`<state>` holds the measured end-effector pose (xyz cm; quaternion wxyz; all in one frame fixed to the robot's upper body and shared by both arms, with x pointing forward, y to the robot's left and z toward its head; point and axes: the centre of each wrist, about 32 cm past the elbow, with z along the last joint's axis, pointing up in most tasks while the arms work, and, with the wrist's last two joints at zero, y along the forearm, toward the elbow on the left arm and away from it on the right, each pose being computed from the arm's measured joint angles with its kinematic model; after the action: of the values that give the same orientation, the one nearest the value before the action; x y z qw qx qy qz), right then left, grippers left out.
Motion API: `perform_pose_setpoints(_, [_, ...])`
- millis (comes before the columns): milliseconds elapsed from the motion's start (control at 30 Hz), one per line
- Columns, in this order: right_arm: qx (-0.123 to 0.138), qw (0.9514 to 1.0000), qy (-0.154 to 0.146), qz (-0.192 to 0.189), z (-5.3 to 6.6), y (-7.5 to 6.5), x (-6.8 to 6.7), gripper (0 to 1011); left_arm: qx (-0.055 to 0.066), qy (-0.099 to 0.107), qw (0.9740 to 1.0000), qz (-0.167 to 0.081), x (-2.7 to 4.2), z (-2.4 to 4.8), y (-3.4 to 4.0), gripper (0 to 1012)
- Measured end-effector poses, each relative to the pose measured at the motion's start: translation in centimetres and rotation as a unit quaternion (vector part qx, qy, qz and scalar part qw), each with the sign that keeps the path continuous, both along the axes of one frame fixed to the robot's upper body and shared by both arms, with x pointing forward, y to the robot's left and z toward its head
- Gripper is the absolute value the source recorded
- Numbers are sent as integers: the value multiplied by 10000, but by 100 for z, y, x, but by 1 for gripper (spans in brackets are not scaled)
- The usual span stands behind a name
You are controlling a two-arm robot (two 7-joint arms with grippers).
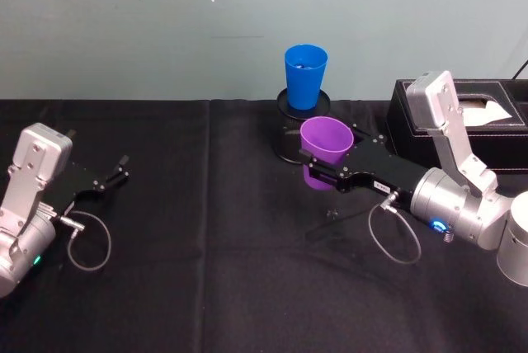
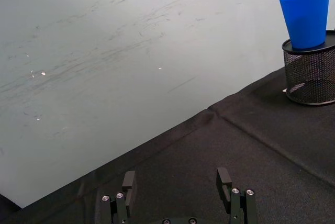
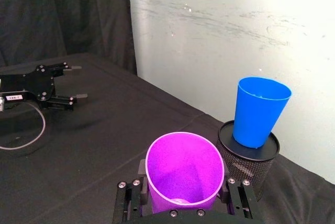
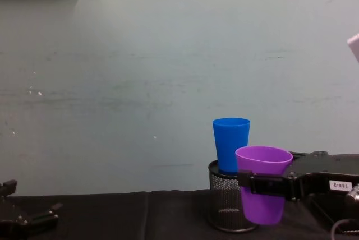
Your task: Pick up one cup with a gripper and tap it against the other cup.
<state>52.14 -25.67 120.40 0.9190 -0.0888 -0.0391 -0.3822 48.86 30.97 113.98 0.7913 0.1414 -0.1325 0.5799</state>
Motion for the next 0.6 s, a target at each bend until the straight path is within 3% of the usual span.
perform_pose_setpoints(600, [0,10000,0,0,0,0,0,741,0,0,10000,0,0,0,0,1000])
